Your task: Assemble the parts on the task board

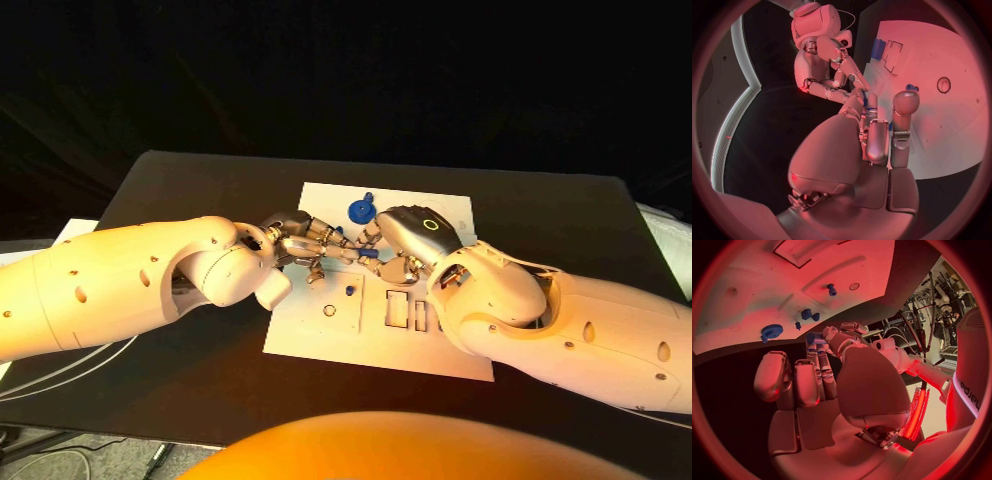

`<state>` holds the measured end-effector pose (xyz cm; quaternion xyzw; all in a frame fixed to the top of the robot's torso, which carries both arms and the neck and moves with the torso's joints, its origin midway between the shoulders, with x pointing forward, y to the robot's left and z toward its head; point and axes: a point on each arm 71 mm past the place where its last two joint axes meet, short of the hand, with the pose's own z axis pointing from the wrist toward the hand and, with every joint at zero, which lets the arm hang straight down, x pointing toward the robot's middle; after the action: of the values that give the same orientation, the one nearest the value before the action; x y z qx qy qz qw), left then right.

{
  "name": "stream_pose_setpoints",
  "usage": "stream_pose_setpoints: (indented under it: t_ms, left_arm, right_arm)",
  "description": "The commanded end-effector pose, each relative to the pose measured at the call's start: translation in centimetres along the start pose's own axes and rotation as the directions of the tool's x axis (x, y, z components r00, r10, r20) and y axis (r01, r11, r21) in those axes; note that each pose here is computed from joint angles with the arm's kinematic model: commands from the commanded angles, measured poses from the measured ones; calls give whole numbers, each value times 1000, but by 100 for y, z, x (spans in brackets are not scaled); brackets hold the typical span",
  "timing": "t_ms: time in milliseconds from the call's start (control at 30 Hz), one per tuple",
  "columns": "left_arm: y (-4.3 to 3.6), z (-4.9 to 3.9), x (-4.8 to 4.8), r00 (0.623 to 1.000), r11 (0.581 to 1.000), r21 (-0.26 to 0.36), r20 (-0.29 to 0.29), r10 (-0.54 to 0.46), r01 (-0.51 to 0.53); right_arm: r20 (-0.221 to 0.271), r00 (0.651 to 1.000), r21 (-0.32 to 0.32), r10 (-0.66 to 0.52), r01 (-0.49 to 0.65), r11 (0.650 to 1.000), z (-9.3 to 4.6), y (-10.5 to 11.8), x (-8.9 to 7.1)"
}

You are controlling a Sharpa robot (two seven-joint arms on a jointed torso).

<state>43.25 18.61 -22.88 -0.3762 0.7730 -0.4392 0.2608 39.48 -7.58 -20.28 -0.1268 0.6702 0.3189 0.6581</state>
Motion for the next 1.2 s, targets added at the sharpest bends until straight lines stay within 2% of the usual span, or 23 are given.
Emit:
stream_pose_setpoints:
  t_ms: [33, 233, 567, 900, 1100, 1200]
  left_arm:
    - [-21, 1, 2, 1000, 1000, 27, 11, -17, 17]
    - [-22, 1, -4, 1000, 999, 29, 17, -20, 20]
    - [-17, -5, -18, 999, 999, 26, 24, -22, 21]
    - [-14, -10, -37, 999, 999, 28, 32, -24, 23]
    - [-11, -12, -46, 999, 999, 28, 35, -26, 25]
    - [-9, -15, -53, 999, 999, 27, 37, -27, 26]
  right_arm:
    - [-3, 1000, -12, -6, 6, 1000, 1, 11, 6]
    - [-5, 1000, -15, -2, 2, 1000, 4, 9, 7]
    - [48, 998, -16, 44, -43, 999, 7, -46, -34]
    - [61, 994, -16, 89, -88, 996, -30, -136, -58]
    - [69, 977, -9, 199, -199, 980, -103, -294, -89]
    - [58, 944, 13, 324, -325, 946, -149, -425, -92]
